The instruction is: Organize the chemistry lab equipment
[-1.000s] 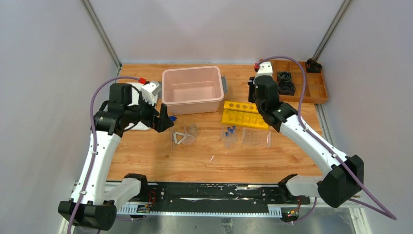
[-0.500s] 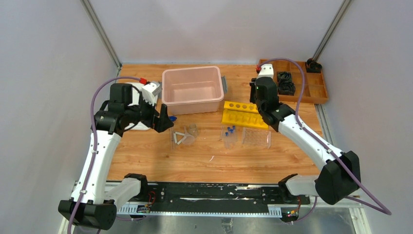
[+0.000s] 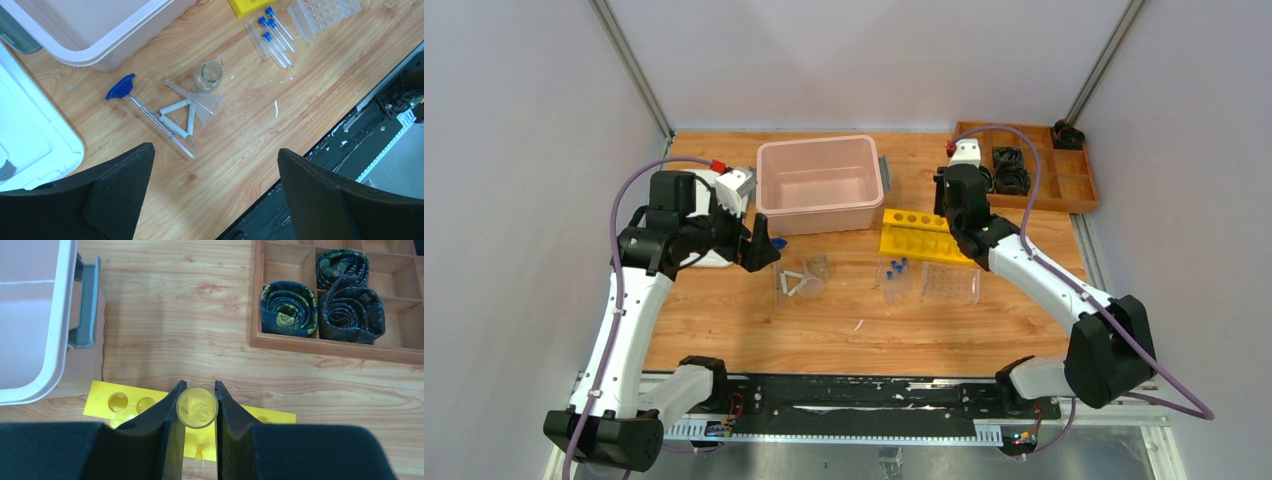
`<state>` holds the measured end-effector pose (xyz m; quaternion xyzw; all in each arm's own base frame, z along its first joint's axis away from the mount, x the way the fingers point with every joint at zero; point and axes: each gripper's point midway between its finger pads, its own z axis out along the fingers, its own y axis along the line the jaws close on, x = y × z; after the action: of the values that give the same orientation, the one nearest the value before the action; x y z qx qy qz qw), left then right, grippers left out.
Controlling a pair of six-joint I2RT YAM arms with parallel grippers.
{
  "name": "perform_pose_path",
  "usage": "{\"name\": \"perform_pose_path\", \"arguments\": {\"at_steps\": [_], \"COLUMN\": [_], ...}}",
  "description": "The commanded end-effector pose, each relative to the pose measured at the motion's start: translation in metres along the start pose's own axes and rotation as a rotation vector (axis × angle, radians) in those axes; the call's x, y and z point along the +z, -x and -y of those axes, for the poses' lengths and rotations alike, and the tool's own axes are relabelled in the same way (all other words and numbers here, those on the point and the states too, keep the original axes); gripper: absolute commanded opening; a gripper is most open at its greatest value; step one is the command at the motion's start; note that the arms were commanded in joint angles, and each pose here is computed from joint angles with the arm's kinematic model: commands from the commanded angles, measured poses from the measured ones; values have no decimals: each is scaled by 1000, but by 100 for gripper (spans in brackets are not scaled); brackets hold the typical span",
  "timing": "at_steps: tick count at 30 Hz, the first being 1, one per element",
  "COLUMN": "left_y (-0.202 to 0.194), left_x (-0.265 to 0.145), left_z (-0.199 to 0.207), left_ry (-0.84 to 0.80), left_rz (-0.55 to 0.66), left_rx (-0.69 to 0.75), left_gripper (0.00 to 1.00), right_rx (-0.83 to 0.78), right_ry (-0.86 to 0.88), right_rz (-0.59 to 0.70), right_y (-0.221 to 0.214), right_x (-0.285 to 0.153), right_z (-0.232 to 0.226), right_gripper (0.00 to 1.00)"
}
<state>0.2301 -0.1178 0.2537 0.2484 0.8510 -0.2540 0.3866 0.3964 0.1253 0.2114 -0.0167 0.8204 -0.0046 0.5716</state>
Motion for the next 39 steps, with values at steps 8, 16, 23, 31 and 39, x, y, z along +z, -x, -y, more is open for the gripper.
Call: {"name": "perform_pose_path", "arguments": {"at_steps": [8,16,23,31,39], "left_y": [9,9,12,17,16], "left_x": [-6,-7,-10,-14,-15], "left_z": [-1,-2,0,2,2], "left_ry": [25,31,30,40,43], "left_rz": [22,22,35,51,47], "left_rx": [44,50,51,55,48], "left_gripper": [100,100,100,100,100], "right_rx": [54,42,74,72,32], "right_ry": [13,30,25,63,278], "right_rz": [-20,-49,-45,-127,-375], "right_y": [-22,-23,4,29,-79], "right_x": [14,11,-9,-58,-94], "right_z": [-4,-7,-4,-35,-113], "right_gripper": [23,44,66,56,42]}}
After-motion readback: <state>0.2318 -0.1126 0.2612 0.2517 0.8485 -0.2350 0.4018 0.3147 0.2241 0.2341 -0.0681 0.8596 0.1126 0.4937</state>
